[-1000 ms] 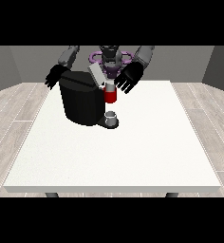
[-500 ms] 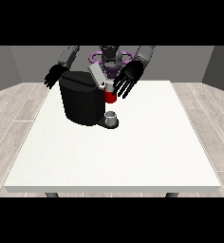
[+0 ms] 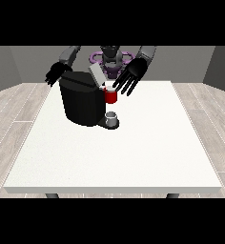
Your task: Insert the coffee pod into the coffee machine and close the lid
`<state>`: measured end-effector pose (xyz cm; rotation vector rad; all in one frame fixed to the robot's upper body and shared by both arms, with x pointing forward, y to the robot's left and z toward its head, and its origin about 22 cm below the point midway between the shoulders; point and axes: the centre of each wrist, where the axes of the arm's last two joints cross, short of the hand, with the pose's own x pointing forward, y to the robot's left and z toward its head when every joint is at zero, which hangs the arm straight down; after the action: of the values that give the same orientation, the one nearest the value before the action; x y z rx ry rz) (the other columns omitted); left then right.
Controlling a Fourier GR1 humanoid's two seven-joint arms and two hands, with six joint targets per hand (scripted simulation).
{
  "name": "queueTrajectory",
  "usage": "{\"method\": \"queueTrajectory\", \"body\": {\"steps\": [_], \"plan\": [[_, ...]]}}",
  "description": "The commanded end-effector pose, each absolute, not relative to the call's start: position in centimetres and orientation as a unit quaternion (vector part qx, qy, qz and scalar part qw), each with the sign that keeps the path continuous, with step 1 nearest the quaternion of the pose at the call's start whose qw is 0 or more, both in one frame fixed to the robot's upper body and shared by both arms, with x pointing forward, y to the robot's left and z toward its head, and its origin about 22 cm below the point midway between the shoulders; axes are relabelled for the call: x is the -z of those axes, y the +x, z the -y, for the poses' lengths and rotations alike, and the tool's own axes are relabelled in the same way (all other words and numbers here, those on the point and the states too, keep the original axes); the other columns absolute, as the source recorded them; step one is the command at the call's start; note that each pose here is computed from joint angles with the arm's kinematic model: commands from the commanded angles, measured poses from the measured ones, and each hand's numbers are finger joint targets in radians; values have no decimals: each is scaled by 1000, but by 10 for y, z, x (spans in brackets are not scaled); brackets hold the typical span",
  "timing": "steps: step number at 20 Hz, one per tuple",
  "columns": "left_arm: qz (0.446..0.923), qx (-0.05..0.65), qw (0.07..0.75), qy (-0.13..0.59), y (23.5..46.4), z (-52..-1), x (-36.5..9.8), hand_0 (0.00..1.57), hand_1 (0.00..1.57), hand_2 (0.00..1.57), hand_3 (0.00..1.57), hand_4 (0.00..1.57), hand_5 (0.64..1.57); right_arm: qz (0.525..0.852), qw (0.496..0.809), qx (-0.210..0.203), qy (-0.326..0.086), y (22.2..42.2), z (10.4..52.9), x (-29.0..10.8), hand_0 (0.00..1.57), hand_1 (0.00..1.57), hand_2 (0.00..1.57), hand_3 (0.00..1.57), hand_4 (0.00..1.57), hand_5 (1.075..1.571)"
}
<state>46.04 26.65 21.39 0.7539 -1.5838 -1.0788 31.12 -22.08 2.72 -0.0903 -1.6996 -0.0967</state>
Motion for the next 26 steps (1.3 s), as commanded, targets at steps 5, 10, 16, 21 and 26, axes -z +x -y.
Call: {"method": "queueTrajectory", "body": {"steps": [5,10,16,21,26], "plan": [[654,441,551,273,455,-251,-168,0,0,0,0,0,1571,724,685,61,-48,284,247,11,0,0,0,0,433,1571],[678,343,624,180,448,-257,-130,0,0,0,0,0,1571,692,714,84,-69,273,251,18,0,0,0,0,370,1571],[715,212,665,49,426,-259,-63,0,0,0,0,0,1571,706,701,46,-84,269,264,11,0,0,0,0,357,1571],[685,185,704,6,396,-256,-4,0,0,0,0,0,1571,695,717,18,-47,273,283,-13,0,0,0,0,289,1571],[693,122,710,-14,384,-259,11,0,0,0,0,90,1571,740,671,-13,-34,283,249,-32,0,0,0,0,43,1571]]}}
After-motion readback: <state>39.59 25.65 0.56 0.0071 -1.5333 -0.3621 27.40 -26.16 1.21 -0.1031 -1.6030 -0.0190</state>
